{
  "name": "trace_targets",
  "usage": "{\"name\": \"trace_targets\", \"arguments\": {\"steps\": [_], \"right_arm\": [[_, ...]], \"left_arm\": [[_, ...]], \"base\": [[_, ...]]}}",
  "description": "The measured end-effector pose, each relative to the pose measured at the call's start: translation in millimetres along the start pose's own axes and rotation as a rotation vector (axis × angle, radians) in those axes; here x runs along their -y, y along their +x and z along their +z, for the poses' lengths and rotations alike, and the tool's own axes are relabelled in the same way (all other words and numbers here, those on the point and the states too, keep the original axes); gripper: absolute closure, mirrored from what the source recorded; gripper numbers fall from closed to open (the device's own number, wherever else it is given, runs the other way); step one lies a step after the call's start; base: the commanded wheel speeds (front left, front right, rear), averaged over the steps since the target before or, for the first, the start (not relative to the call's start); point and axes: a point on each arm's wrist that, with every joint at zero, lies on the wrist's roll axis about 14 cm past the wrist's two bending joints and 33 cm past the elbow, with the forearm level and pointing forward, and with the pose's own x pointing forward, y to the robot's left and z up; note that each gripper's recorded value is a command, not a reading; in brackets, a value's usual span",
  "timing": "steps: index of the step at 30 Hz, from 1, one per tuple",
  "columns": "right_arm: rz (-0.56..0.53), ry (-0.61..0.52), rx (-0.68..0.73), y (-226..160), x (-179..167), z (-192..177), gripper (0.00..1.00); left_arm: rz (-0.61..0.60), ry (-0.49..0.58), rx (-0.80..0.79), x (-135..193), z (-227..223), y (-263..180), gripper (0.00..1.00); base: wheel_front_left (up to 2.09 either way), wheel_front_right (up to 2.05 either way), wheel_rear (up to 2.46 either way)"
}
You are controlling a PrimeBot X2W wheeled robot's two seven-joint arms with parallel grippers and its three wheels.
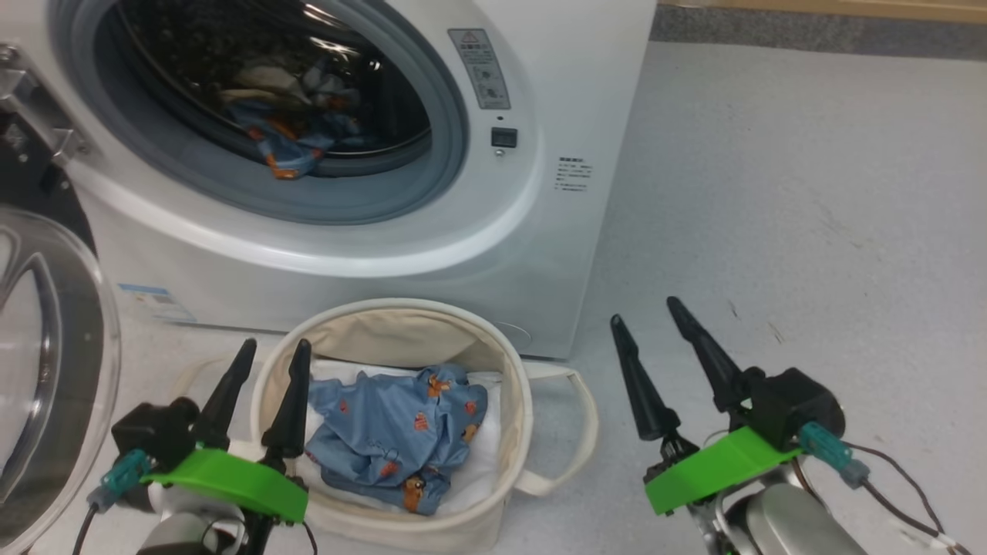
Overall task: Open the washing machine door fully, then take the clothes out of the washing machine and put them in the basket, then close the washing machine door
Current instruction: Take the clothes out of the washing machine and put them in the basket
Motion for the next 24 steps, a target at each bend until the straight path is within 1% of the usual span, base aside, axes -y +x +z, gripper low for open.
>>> {"name": "trace_targets", "arguments": {"steps": [7,16,19,24], "right_arm": [[0.023,0.003,0.002,3,-7,0,0.00],[0.014,0.008,-0.006,2,-4,-3,0.00],[0.008,0.011,-0.010,2,-2,-5,0.00],[-0.009,0.016,-0.022,-1,4,-10,0.00]], "left_arm": [[0.019,0.000,0.013,-4,4,-6,0.00],[0.017,-0.002,0.003,-2,0,-1,0.00],[0.016,-0.005,0.013,-2,4,8,0.00],[0.008,0.000,0.042,-2,18,38,0.00]], "base": [[0.00,0.00,0.00],[0.00,0.00,0.00],[0.00,0.00,0.00],[0.00,0.00,0.00]]}}
